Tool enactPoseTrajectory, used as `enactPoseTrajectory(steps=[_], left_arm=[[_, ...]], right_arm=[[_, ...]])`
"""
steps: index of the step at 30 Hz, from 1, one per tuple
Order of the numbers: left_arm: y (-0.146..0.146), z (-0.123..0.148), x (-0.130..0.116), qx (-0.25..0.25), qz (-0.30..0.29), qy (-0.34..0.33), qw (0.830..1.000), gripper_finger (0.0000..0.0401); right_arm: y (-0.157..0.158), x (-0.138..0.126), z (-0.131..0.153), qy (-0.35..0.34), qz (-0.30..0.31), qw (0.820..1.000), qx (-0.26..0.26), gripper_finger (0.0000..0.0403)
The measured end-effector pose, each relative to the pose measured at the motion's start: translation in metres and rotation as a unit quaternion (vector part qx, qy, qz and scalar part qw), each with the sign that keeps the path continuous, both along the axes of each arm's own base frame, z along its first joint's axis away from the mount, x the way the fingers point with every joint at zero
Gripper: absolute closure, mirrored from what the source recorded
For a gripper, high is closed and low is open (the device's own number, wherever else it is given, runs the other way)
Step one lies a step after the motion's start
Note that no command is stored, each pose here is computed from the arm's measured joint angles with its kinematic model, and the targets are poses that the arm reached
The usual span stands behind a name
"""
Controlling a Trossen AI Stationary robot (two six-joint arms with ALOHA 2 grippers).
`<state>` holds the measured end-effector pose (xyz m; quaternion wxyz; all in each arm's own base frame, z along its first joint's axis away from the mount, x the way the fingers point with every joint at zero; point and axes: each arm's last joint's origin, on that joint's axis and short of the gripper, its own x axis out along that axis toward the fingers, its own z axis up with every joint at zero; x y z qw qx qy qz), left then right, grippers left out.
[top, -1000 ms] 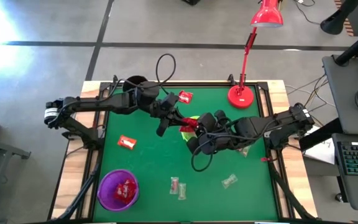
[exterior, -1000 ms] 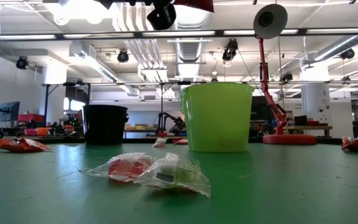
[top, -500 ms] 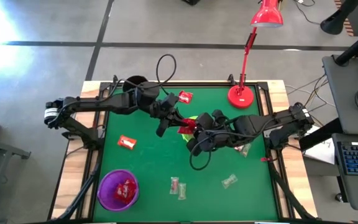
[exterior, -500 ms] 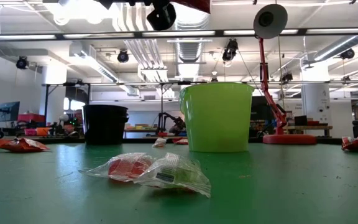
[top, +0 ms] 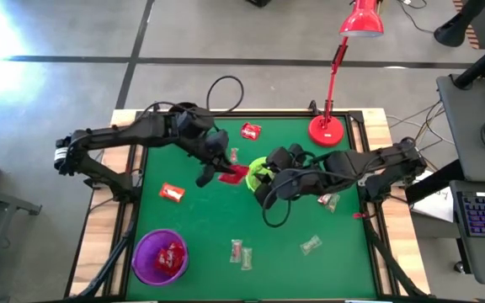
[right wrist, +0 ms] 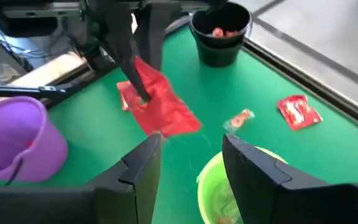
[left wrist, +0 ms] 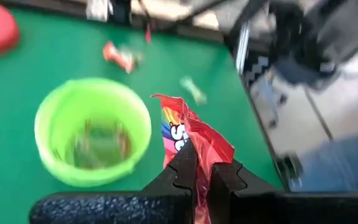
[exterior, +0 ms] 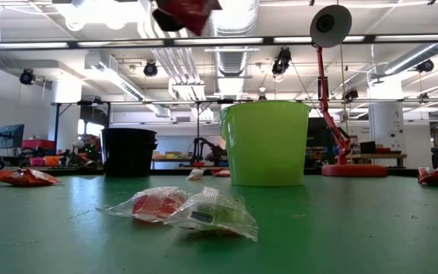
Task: Sort candy
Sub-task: Put the red candy into the violet bucket
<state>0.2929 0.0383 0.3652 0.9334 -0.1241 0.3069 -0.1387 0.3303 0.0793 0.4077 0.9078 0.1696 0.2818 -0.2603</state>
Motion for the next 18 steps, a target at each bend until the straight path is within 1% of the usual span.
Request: enactPoseTrajectory(steps=[4,8,13,18], left_arm=[[-0.011,0.009,-0.017,0.008,-0.034,0.075,0.997,0.0401],[-0.027,0.011,-0.033,0.000,-0.061,0.154,0.986,0.0401],[-0.052,0.008,-0.046,-0.020,-0.089,0.219,0.971,0.0401],[-0.073,0.005,-0.055,-0.040,-0.095,0.277,0.955,0.0401]], right_arm=[[-0.001,-0.002,0.009,-0.003,0.015,1.000,-0.015,0.0238],[-0.001,-0.003,0.011,0.003,0.027,0.999,-0.029,0.0238],[-0.002,-0.003,0.009,0.016,0.034,0.998,-0.044,0.0238],[-0.004,-0.003,0.006,0.030,0.036,0.997,-0.054,0.0238]])
